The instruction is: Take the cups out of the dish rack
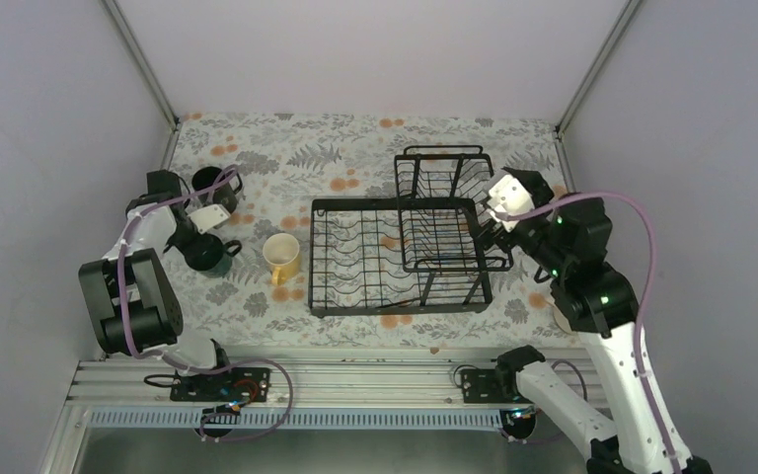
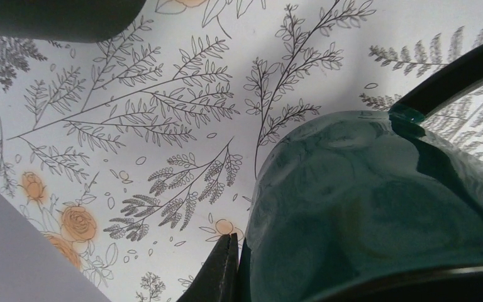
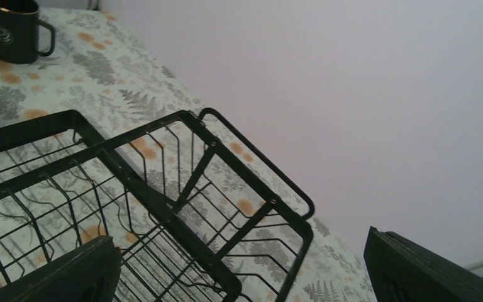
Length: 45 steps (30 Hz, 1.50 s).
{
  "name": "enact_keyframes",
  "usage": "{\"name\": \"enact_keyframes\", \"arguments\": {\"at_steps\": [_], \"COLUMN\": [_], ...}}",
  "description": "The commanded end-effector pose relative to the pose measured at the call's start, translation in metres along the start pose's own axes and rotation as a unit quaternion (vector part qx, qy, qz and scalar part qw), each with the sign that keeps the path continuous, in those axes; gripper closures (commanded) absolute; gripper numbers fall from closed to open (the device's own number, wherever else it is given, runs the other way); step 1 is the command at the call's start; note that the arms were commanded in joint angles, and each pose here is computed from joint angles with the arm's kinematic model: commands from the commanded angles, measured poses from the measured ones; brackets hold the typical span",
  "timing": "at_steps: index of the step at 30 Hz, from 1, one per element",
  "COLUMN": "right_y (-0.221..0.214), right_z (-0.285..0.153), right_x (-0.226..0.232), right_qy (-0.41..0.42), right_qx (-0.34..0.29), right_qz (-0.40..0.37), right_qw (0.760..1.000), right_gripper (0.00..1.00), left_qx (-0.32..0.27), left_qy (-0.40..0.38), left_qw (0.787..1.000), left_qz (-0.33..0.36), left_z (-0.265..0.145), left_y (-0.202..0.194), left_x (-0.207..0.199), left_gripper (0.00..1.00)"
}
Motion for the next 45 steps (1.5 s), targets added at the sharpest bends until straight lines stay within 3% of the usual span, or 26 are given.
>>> {"name": "enact_keyframes", "arguments": {"at_steps": [1, 8, 9, 12, 14, 15, 16, 25, 31, 36, 42, 45], "right_y": [-0.002, -0.017, -0.019, -0.026, -0.030, -0.032, -0.035, -0.071, -0.098, -0.113, -0.110, -0.114], "right_z": [-0.012, -0.025, -0.025, -0.030, -0.033, -0.034, -0.035, -0.036, -0.032, -0.038, -0.045, -0.047], "right_x": [-0.004, -0.002, -0.001, 0.001, 0.002, 0.002, 0.003, 0.010, 0.022, 0.012, 0.010, 0.009], "right_qy": [-0.021, -0.041, -0.044, -0.053, -0.059, -0.064, -0.071, -0.137, -0.159, -0.265, -0.294, -0.316], "right_qx": [-0.030, -0.027, -0.024, -0.017, -0.014, -0.012, -0.008, 0.041, 0.059, 0.080, 0.066, 0.070], "right_qz": [0.027, 0.048, 0.052, 0.061, 0.065, 0.066, 0.067, 0.088, 0.109, 0.145, 0.152, 0.155], "right_qw": [0.999, 0.998, 0.997, 0.997, 0.996, 0.996, 0.995, 0.986, 0.979, 0.950, 0.941, 0.933], "right_gripper": [0.00, 0.00, 0.00, 0.00, 0.00, 0.00, 0.00, 0.00, 0.00, 0.00, 0.00, 0.00], "left_qx": [0.008, 0.014, 0.014, -0.003, -0.027, -0.037, -0.047, -0.161, -0.277, -0.362, -0.439, -0.447], "left_qy": [0.024, 0.023, 0.024, 0.034, 0.047, 0.048, 0.050, 0.098, 0.113, 0.197, 0.281, 0.342], "left_qw": [1.000, 0.999, 0.999, 0.999, 0.998, 0.998, 0.997, 0.980, 0.952, 0.903, 0.840, 0.806], "left_qz": [-0.018, -0.022, -0.023, -0.027, -0.027, -0.026, -0.027, -0.061, -0.062, -0.118, -0.152, -0.182], "left_z": [0.008, 0.015, 0.015, 0.004, -0.014, -0.024, -0.034, -0.130, -0.167, -0.172, -0.175, -0.175], "left_y": [-0.001, -0.005, -0.005, -0.002, 0.002, 0.003, 0.006, 0.012, -0.003, -0.026, -0.053, -0.067], "left_x": [0.006, 0.002, 0.001, 0.003, 0.004, 0.004, 0.004, -0.007, -0.051, -0.083, -0.116, -0.120], "left_gripper": [0.98, 0.97, 0.92, 0.47, 0.26, 0.05, 0.01, 0.00, 0.00, 0.00, 0.00, 0.00]}}
Point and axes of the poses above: each gripper's point midway between its finger pads, its own z axis out along the fingers, its own x axis along the line the jaws close on, y = z × x, the point moved 9 cm from there along -z, back along the fingers, and after that the axes turned 3 degrees about -z, right-handed, at the moved point
